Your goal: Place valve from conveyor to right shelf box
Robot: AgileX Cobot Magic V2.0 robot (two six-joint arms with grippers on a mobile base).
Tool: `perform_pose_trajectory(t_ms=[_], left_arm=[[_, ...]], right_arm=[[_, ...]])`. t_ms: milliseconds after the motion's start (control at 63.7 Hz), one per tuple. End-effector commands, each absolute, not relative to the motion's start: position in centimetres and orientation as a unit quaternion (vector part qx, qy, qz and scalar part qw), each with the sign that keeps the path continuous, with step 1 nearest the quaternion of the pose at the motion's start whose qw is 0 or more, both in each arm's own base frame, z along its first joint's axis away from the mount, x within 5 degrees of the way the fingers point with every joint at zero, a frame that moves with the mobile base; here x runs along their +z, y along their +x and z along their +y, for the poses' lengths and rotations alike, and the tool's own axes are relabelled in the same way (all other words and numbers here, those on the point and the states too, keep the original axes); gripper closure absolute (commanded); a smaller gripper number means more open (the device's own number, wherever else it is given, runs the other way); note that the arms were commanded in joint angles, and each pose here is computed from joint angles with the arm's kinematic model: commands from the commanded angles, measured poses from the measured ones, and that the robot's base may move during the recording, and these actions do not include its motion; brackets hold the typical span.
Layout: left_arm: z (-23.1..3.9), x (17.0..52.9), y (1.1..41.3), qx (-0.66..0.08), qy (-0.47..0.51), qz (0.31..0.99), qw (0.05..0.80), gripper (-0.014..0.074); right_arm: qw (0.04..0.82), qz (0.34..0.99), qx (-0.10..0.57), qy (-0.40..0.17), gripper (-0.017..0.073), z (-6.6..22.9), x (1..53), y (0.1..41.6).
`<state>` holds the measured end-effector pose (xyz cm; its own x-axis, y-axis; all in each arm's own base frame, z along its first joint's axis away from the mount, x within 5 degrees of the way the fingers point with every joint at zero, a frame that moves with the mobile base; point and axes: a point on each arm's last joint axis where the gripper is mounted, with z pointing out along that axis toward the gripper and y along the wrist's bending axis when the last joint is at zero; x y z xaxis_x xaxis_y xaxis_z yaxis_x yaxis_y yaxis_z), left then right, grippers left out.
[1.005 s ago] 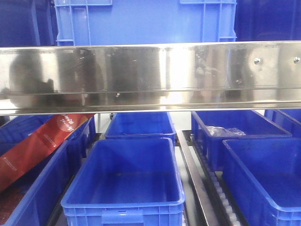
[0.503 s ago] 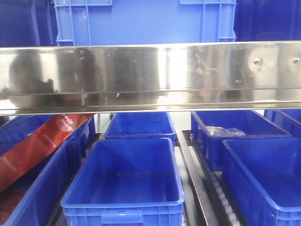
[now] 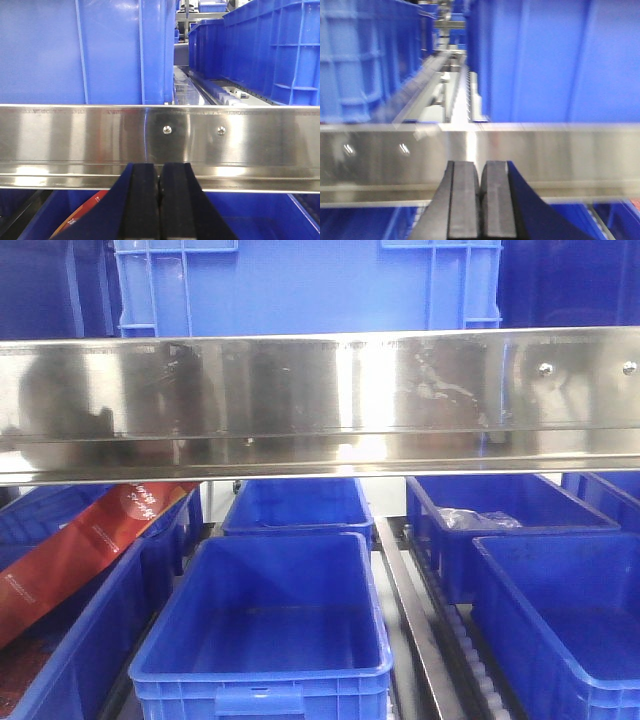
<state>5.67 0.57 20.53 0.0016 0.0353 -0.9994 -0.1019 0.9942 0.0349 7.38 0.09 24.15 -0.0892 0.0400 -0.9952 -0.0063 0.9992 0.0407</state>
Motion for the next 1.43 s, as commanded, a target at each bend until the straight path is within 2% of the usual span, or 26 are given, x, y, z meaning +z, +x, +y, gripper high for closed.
perform_pose_trajectory(t_ms=[0,173,1413], left_arm=[[0.6,20.8,5.6,0.050,-0.025,0.695,0.717,0.0705],[0.6,20.8,5.6,0.050,-0.025,0.695,0.717,0.0705],[0.6,20.8,5.6,0.050,-0.025,0.695,0.717,0.0705]], right_arm=[[0.689,0.725,0.013,0.020,0.0722,0.0,22.9,6.6],[0.704,0.710,0.012,0.019,0.0722,0.0,20.4,5.6],[0.695,0.719,0.007,0.014,0.0722,0.0,20.2,5.6]])
